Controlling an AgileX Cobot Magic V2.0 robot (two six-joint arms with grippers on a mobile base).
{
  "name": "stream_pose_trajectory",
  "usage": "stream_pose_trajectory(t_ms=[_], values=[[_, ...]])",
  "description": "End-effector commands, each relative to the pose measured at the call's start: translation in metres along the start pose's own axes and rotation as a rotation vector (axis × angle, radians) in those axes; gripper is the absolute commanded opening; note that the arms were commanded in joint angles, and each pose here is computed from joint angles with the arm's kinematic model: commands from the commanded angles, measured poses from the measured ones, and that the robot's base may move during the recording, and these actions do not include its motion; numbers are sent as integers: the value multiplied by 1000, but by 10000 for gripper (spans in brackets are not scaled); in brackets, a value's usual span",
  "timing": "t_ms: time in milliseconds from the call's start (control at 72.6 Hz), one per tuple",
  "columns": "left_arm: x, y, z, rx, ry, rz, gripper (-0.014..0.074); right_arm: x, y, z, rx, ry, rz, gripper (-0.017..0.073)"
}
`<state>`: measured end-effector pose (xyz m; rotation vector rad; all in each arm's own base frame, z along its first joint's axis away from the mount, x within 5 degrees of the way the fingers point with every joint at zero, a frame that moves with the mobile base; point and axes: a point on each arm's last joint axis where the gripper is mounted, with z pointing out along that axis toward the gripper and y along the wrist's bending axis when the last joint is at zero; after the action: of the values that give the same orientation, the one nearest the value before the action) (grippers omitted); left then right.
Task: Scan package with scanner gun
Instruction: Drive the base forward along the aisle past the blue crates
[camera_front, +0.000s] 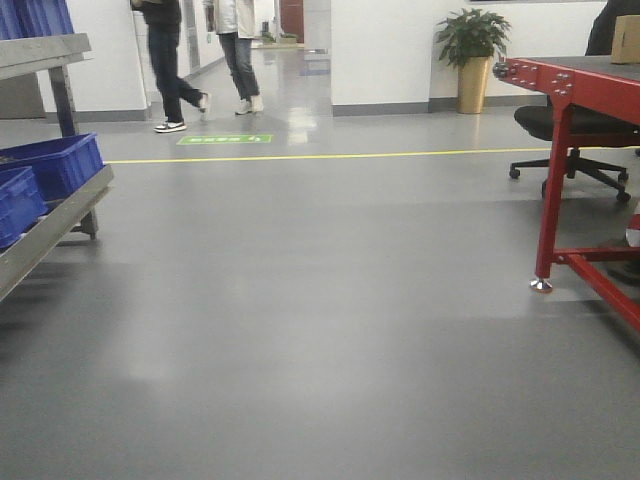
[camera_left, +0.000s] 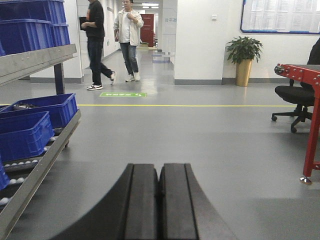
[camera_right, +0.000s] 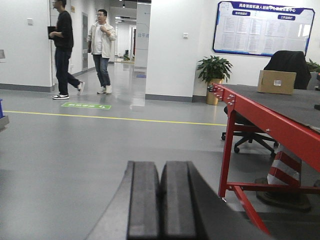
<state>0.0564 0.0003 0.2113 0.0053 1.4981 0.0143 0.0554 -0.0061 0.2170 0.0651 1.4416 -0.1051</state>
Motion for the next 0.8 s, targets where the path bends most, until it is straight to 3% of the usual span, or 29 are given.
stream_pose_trajectory(t_ms=[0, 785], values=[[-2, 0, 0, -2, -20, -5, -111, -2, 0, 0, -1, -18, -8, -163], [-2, 0, 0, -2, -20, -5, -111, -2, 0, 0, -1, -18, -8, -163]])
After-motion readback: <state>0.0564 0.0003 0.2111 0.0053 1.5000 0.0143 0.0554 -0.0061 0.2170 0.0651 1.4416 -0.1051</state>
